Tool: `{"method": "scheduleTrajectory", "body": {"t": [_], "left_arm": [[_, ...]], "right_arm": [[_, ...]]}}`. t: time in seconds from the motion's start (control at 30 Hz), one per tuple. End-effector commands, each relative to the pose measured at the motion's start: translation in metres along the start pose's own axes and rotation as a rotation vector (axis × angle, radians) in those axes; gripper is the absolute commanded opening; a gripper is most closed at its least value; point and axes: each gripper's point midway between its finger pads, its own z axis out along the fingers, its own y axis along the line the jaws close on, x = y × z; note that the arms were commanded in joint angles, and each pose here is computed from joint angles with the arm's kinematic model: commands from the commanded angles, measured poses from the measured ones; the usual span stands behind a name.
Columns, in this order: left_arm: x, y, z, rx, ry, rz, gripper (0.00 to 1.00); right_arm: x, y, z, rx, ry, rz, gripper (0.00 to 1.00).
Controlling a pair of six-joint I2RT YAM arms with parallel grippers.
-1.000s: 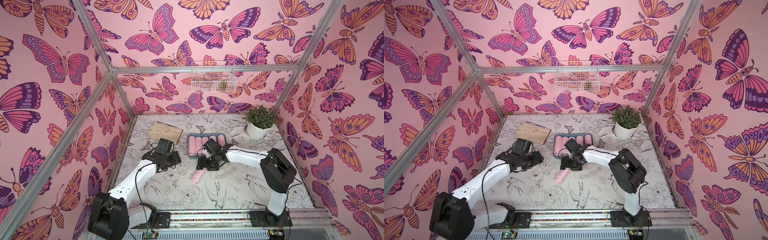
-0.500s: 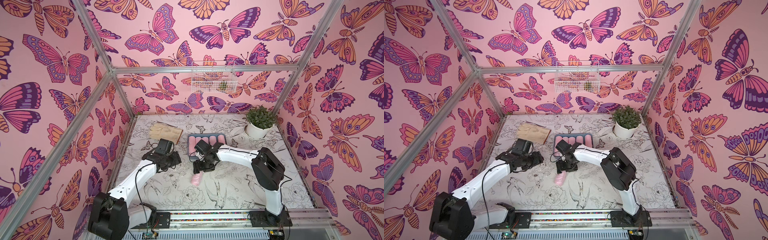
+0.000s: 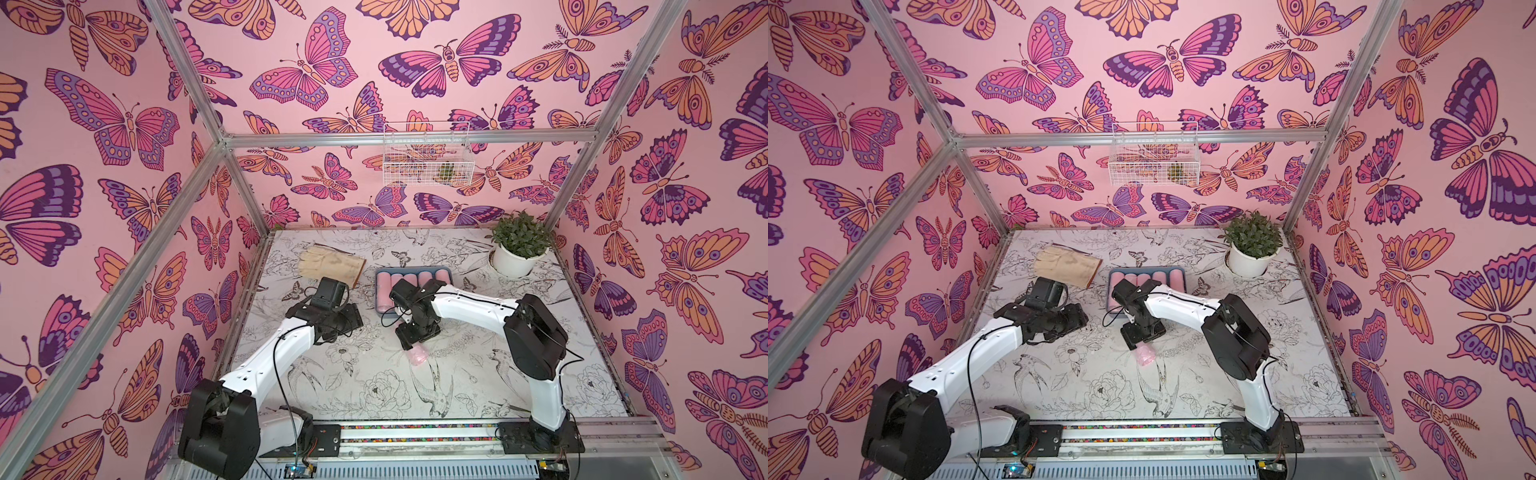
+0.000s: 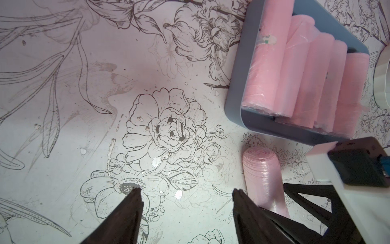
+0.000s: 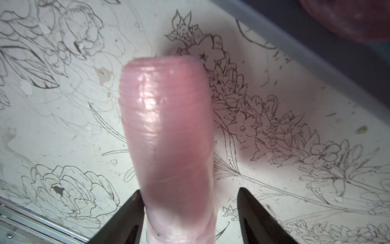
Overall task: Put the roll of trash bags into the storage box
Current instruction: Pick up the roll of trash bags from the center of the board.
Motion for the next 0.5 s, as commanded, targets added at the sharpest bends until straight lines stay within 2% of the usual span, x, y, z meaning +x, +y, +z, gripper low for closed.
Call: {"method": "scheduleTrajectory", "body": {"t": [0.0,0.27,0.47], "left_arm": [[-0.001,0.0,-0.001,0.003,0.005,-0.007,0.72],[-0.001,0.002,0.0,-0.004,0.005,-0.011,0.72],[0.0,0.004,0.001,-0.008,0.007,-0.017,0.71]], "right_arm": [[0.004,0.002,0.002,-0.011,0.025,-0.025,0.73],[0.0,0.009,0.01,-0.05,0.011,-0.01,0.73],[0.003,0.003,0.018,-0.026,0.017,0.005,0.73]]}}
